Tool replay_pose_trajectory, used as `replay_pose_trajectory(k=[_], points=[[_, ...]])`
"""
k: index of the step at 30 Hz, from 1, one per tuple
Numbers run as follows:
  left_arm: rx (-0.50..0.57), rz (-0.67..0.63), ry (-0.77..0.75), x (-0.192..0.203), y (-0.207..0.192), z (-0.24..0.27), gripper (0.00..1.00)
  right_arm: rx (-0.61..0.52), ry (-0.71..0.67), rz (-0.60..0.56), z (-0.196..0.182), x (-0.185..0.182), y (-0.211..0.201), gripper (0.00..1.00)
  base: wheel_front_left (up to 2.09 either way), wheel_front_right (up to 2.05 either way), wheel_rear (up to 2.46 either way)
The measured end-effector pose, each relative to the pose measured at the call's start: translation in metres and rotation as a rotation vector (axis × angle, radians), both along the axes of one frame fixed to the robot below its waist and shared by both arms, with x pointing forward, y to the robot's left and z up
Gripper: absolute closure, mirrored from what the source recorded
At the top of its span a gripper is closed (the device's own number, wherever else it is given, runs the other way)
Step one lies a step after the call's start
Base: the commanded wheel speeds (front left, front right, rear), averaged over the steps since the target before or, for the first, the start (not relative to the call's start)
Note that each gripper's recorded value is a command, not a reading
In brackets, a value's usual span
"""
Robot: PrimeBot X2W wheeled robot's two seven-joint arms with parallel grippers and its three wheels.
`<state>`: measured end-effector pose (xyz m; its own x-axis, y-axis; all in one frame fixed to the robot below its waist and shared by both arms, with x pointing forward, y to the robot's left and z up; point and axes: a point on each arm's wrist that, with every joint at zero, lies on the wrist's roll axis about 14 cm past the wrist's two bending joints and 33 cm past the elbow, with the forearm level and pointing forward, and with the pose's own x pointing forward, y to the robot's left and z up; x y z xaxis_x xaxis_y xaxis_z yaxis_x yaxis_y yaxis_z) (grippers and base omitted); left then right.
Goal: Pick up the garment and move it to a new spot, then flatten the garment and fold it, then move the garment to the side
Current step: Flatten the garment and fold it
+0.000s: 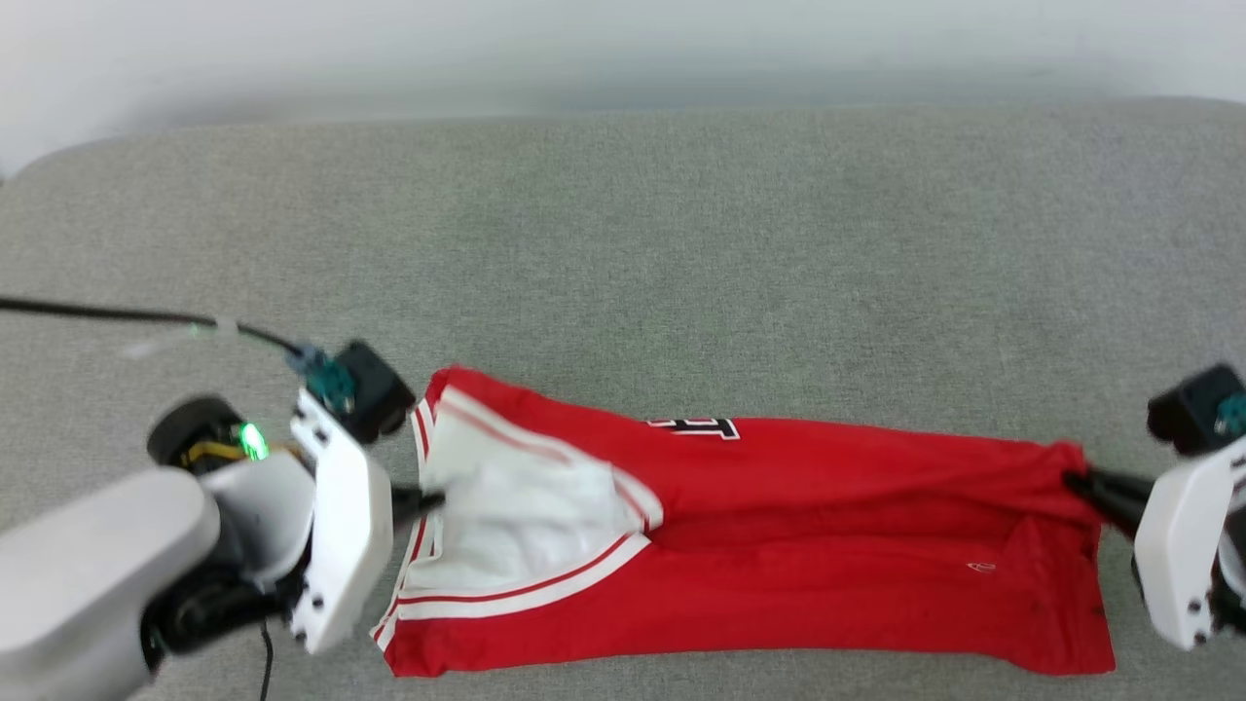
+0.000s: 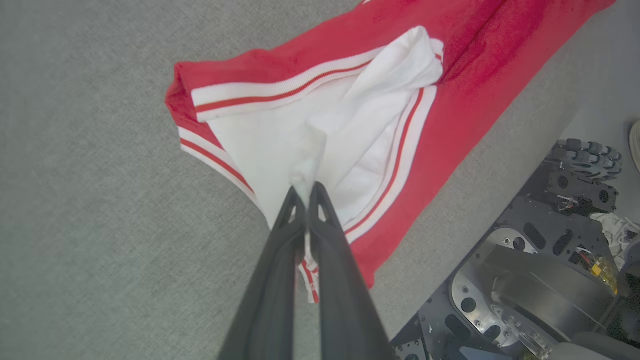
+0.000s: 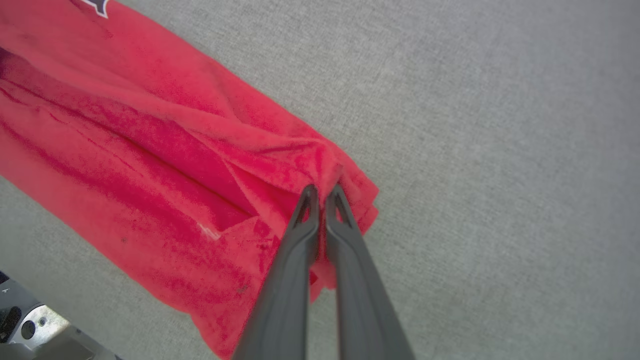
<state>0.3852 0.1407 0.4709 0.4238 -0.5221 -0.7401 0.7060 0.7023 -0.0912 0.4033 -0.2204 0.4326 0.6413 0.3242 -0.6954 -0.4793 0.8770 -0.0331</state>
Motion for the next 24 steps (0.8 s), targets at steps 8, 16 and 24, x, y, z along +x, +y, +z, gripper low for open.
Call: replay_pose_trajectory(k=[8, 16, 24], points=[[-0.002, 0.043, 0.170, -0.049, 0.005, -0.050, 1.00, 0.032, 0.104, -0.020, -0.034, -0.040, 0.004, 1.00, 0.00, 0.00, 0.00], [-0.022, 0.097, 0.254, -0.056, 0.003, -0.086, 0.83, 0.045, 0.190, -0.056, -0.064, -0.054, 0.009, 1.00, 0.00, 0.00, 0.00], [-0.098, 0.158, 0.045, -0.033, 0.002, -0.061, 0.00, 0.084, 0.029, -0.072, -0.030, -0.035, 0.005, 0.00, 0.00, 0.00, 0.00]])
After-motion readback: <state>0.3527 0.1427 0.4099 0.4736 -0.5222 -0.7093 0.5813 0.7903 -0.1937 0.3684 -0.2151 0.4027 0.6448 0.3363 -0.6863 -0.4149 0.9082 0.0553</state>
